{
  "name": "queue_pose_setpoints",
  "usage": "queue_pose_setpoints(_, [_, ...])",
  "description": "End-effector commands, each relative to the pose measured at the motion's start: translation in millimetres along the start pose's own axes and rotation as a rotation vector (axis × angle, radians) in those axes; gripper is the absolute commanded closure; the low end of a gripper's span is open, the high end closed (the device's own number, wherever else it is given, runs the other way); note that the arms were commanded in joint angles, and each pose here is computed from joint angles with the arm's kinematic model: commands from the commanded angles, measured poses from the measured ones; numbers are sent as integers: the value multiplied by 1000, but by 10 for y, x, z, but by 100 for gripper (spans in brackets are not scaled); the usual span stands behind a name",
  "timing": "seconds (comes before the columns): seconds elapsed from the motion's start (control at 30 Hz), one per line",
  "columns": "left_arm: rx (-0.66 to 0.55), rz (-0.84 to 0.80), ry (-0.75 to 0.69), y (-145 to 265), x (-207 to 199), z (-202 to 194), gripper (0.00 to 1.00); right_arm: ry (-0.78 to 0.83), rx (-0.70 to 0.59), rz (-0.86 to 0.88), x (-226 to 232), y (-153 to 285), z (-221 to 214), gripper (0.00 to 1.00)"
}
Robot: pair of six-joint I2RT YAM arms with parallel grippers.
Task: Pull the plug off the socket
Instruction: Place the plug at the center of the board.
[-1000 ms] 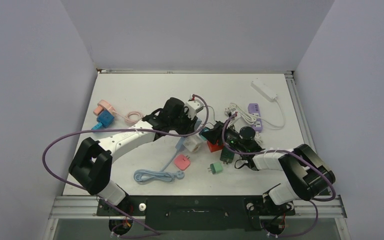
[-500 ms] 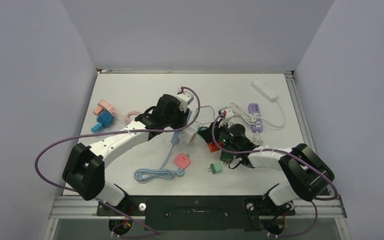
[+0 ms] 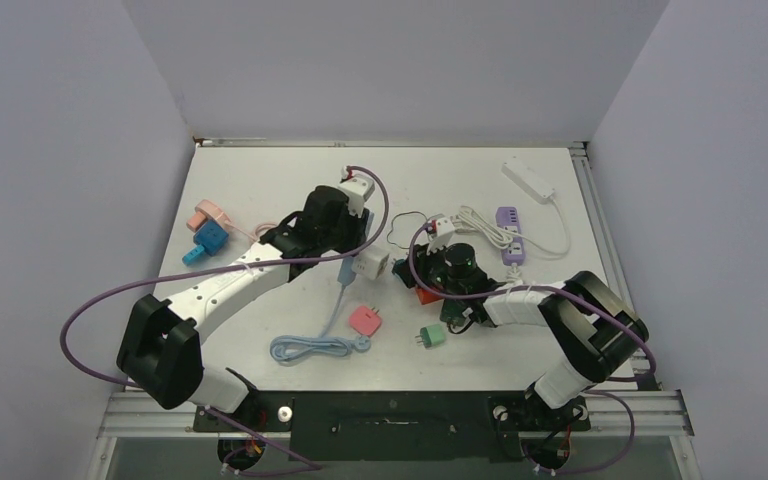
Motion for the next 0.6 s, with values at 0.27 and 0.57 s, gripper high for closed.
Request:
queue_pose_setpoints(0.27, [-78, -47, 97, 50, -36, 213, 100, 50, -88, 55, 76, 42, 193, 44])
queue_pose_setpoints(0.57, [-41, -75, 187, -44, 28, 193, 100, 83, -223, 154, 179, 307, 341, 29])
Point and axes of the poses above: each gripper's point midway between its finger pads, its own y axis back along the fingers, its own x axis along the line the jaws close on, z = x × y, the point moved 10 cm from there along y, back along the fingers, and after that the axes turned 14 degrees about y, right-handed, at the moved point
